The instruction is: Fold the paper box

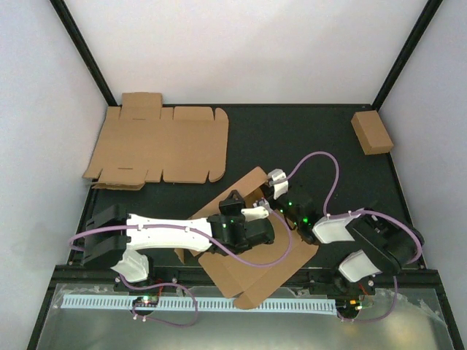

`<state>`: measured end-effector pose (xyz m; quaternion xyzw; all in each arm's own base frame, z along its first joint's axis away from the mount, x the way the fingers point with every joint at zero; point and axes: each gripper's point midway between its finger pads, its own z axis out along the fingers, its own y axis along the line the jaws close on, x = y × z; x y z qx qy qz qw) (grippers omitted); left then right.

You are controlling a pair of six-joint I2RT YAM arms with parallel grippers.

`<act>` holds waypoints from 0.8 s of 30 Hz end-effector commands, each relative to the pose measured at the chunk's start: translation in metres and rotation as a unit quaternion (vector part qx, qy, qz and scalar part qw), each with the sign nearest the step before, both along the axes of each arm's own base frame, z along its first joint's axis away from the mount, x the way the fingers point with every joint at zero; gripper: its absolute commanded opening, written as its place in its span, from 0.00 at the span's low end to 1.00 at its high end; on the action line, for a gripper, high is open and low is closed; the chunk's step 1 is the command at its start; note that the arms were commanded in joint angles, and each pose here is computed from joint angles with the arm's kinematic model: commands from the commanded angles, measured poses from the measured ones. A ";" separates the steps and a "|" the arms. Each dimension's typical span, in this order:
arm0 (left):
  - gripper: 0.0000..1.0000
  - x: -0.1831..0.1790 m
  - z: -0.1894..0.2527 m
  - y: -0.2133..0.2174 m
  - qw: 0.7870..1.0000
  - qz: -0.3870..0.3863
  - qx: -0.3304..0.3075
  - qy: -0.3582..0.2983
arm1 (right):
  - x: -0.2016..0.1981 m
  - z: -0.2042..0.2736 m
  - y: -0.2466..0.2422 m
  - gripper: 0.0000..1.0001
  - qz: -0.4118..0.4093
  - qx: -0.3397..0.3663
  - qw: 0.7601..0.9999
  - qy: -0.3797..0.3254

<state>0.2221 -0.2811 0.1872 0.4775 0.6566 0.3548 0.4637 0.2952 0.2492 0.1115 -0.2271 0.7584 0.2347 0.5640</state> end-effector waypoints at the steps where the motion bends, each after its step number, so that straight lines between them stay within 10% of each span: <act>1: 0.10 -0.015 -0.009 -0.022 0.996 -0.043 -0.052 0.059 | 0.006 0.022 -0.003 0.02 -0.032 0.023 0.999 -0.032; 10: 0.78 -0.020 0.070 -0.017 0.976 -0.042 -0.191 0.092 | 0.010 0.031 -0.013 0.01 -0.067 0.018 0.998 0.009; 24: 0.96 -0.019 0.194 0.093 0.854 -0.025 -0.502 0.133 | 0.019 0.064 -0.069 0.01 -0.121 0.037 0.987 0.101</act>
